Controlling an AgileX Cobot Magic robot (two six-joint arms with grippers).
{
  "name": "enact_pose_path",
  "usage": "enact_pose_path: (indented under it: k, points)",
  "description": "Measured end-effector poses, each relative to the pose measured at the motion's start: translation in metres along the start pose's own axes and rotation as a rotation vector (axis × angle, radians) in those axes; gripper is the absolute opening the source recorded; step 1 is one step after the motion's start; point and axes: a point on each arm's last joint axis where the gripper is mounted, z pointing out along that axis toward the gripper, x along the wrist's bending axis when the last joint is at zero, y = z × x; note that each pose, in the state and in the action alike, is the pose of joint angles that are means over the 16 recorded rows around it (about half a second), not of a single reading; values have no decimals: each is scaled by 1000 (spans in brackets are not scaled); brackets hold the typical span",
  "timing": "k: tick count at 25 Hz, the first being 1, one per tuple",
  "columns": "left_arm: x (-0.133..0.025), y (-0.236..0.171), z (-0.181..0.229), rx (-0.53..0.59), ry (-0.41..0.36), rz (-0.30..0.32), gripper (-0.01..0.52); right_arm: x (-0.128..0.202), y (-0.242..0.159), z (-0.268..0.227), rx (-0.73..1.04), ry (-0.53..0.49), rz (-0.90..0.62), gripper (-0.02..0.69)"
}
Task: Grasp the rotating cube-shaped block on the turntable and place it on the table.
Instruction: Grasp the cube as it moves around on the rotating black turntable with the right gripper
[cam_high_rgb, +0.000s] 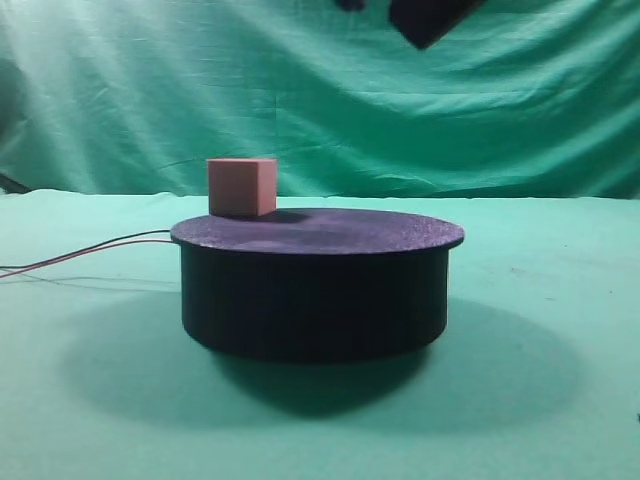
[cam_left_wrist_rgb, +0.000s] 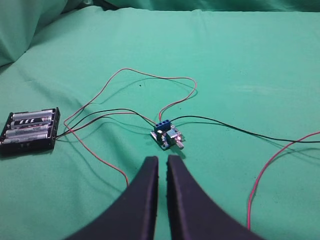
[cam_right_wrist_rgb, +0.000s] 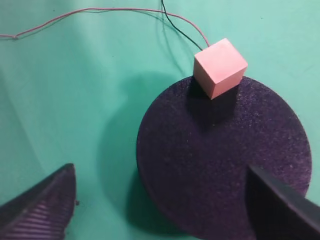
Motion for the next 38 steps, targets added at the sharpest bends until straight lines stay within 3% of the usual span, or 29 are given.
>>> enact_pose_path:
  k: [5, 19, 22, 33, 38]
  points:
    - [0, 0, 0, 0, 0, 0, 0, -1, 7, 13, 11, 4, 11, 669]
    - [0, 0, 0, 0, 0, 0, 0, -4, 7, 44, 91, 25, -35, 657]
    - [0, 0, 0, 0, 0, 0, 0, -4, 5, 50, 113, 33, -43, 606]
    - [0, 0, 0, 0, 0, 0, 0, -11, 7, 50, 145, 40, -41, 306]
    - [0, 0, 0, 0, 0, 0, 0, -30, 16, 22, 111, -22, 22, 233]
